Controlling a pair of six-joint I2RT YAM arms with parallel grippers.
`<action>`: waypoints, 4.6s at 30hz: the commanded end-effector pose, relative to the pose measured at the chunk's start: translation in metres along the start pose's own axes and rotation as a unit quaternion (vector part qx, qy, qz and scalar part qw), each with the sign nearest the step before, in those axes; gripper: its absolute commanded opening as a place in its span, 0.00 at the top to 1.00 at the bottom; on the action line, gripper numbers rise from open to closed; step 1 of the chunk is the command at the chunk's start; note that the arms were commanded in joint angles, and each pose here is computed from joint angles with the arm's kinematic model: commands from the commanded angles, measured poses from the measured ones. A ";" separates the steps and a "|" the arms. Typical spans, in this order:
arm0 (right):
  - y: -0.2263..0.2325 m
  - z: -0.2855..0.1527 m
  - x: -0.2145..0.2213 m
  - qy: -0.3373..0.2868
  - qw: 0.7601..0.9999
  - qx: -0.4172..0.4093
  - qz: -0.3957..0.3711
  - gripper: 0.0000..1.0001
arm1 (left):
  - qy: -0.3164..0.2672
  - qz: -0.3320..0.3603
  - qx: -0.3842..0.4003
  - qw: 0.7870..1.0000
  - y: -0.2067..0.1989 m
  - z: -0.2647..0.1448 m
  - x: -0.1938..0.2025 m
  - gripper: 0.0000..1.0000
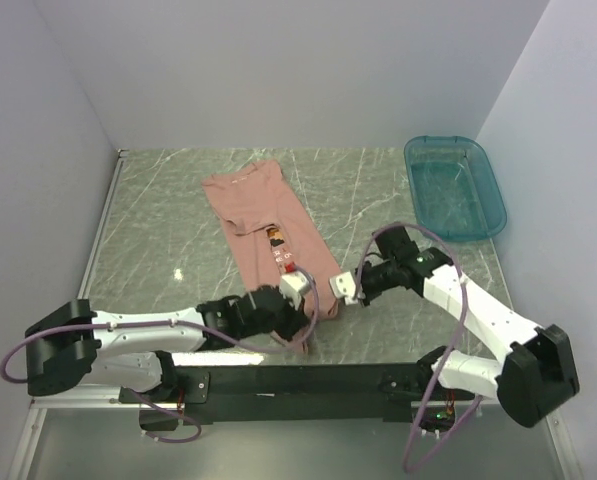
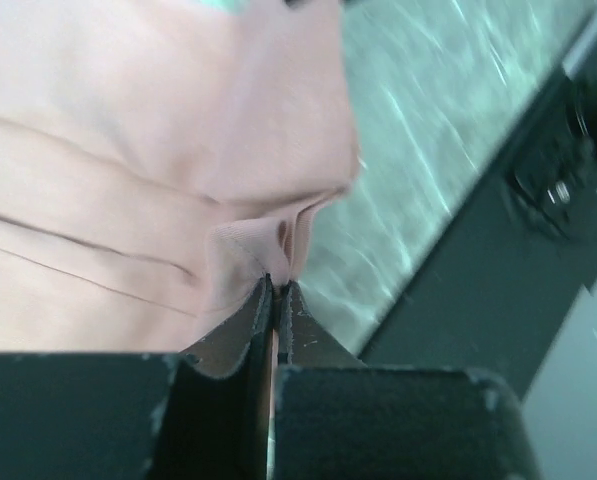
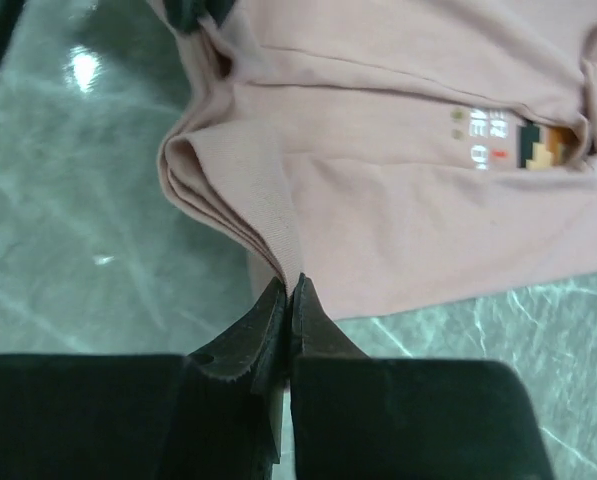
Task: Fold and stack the t-shirts
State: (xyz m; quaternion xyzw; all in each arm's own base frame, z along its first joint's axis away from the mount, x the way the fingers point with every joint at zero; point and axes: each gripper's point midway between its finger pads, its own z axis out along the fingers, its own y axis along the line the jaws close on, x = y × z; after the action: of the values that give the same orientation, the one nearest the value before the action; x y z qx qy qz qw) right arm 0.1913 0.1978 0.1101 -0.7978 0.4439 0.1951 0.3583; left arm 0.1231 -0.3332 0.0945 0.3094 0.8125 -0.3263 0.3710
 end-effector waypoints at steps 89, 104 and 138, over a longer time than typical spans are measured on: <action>-0.345 0.046 0.084 0.018 0.852 0.313 0.419 0.46 | -0.181 -0.057 -0.319 0.929 0.348 -0.095 -0.207 0.06; -0.215 0.021 0.026 -0.101 0.850 0.069 0.512 0.49 | -0.073 -0.129 -0.201 0.968 0.250 -0.014 -0.138 0.25; -0.199 -0.002 0.054 -0.121 0.816 0.075 0.560 0.51 | 0.021 -0.046 -0.420 0.906 0.295 0.020 -0.111 0.99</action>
State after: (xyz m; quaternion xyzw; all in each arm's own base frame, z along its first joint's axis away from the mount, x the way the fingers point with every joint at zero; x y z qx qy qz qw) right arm 0.3884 0.2329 0.1376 -0.3456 0.7951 0.4141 0.2772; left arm 0.4010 -0.2090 0.0542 0.1166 0.9118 0.0184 0.3934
